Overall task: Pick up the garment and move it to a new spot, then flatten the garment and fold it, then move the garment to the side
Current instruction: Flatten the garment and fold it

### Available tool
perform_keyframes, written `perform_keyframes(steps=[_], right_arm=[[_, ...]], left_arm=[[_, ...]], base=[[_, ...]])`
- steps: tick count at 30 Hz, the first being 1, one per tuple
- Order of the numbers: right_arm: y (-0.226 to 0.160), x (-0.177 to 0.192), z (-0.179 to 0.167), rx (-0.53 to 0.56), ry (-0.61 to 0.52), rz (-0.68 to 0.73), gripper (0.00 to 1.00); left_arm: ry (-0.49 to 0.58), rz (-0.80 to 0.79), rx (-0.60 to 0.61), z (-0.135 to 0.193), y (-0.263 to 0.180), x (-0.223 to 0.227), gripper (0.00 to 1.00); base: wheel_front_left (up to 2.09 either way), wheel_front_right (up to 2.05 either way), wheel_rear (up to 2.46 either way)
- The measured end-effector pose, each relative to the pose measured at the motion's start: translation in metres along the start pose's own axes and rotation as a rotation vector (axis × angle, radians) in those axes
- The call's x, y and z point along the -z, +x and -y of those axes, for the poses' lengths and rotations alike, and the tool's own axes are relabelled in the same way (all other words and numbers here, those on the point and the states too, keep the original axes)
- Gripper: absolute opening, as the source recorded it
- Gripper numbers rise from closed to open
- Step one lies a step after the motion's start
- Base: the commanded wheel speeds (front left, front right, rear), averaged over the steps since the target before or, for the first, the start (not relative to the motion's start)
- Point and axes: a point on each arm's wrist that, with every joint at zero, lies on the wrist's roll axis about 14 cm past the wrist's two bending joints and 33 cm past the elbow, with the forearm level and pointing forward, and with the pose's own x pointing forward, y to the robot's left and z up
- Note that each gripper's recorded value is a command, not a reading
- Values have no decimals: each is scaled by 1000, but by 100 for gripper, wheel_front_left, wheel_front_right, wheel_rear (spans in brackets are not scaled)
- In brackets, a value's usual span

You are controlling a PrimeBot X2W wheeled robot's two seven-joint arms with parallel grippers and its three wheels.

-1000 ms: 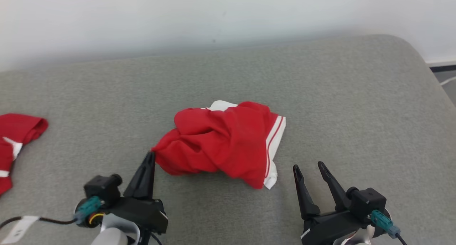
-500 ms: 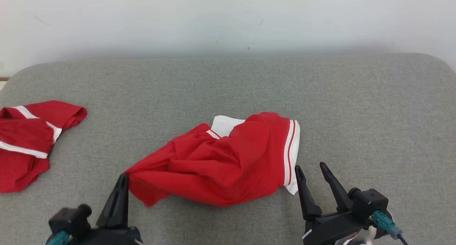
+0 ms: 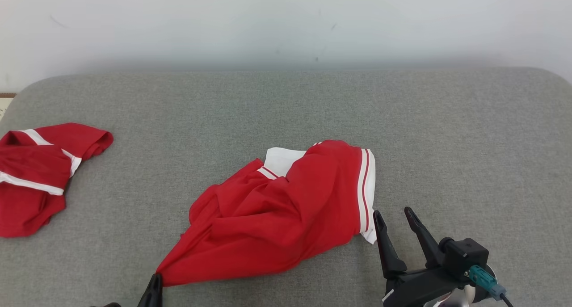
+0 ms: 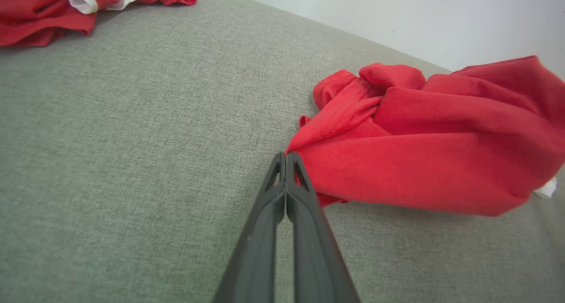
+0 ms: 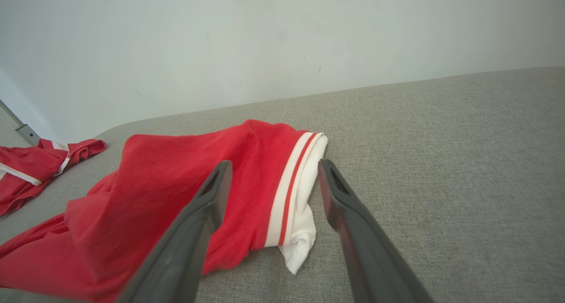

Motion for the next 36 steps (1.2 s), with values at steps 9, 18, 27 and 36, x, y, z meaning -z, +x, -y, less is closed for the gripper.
perform_keyframes(steps=[9,18,27,36], right_arm=[[2,0,-4,-15,-2,-3,100],[4,-2,-2,-7,-4,-1,100],[-4,-2,12,39,-11,-8,100],[-11,10,17,61,-1,-49,100]], left_arm=[[-3,21,-33,-11,0,0,100],[4,175,-62,-11,0,-42,100],[127,382,-102,-9,-18,-99,100],[146,403,-130,-17,-26,-104,100]], base=[[0,0,0],[0,0,0],[0,0,0],[0,0,0]])
